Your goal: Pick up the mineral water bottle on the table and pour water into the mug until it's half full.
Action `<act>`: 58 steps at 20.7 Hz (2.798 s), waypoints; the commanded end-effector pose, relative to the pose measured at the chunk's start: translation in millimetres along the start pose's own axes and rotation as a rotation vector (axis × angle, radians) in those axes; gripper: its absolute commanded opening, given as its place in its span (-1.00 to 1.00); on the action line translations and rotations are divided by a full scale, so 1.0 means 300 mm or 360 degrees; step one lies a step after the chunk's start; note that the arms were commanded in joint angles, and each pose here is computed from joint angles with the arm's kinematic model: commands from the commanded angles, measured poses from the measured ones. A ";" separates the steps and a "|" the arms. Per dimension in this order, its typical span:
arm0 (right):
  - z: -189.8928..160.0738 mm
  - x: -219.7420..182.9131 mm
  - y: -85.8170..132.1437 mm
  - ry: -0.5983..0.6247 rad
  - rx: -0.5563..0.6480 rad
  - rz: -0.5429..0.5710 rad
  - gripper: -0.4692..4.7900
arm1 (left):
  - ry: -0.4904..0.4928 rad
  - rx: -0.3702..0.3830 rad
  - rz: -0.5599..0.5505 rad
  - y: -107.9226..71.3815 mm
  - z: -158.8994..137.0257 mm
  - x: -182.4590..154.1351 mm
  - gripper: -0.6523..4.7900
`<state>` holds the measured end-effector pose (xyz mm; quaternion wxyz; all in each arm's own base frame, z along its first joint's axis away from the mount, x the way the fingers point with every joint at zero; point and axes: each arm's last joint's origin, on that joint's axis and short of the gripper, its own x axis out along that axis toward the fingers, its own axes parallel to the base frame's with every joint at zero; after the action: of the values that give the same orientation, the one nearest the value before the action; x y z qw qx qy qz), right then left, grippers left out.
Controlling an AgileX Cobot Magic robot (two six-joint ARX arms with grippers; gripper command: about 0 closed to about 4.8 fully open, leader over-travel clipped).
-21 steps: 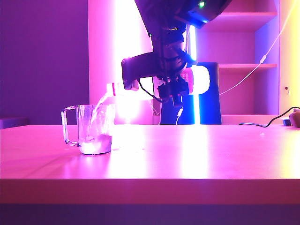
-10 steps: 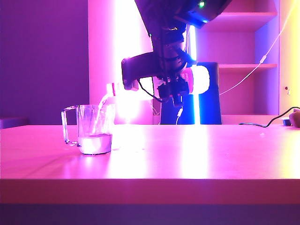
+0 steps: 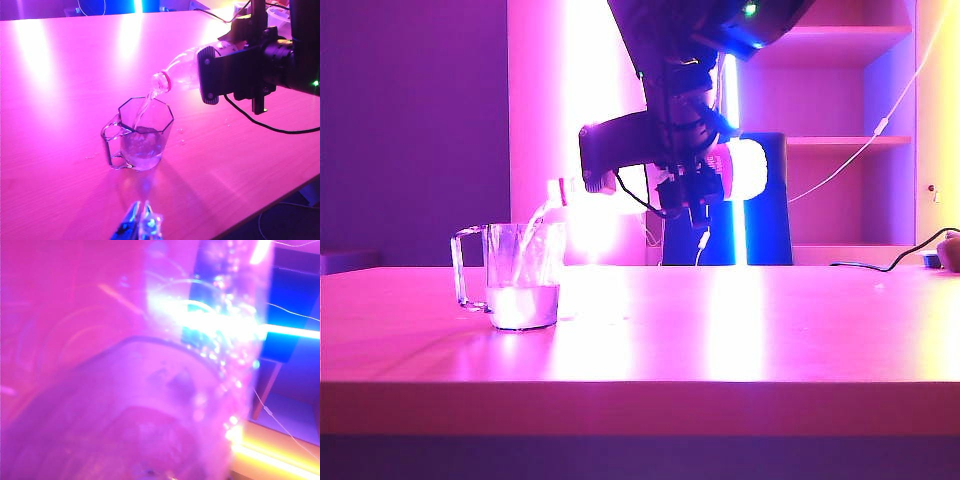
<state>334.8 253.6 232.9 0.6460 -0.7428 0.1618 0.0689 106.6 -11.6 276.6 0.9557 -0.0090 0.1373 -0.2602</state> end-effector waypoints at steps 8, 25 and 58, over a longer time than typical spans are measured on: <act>-0.002 -0.011 -0.031 0.0003 -0.0021 -0.0059 0.22 | -0.0018 0.0016 -0.0005 0.000 0.004 0.000 -0.78; -0.240 -0.029 0.032 -0.0418 0.1886 0.0385 0.22 | -0.0019 0.0017 -0.0005 0.000 0.004 0.000 -0.78; -0.565 -0.016 0.500 -0.0935 0.2572 0.0303 1.00 | -0.0018 0.0016 -0.0006 0.000 0.004 0.000 -0.78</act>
<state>267.2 72.5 116.2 0.9813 0.0082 0.0652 0.1809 106.5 -11.6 276.7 0.9557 -0.0089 0.1369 -0.2604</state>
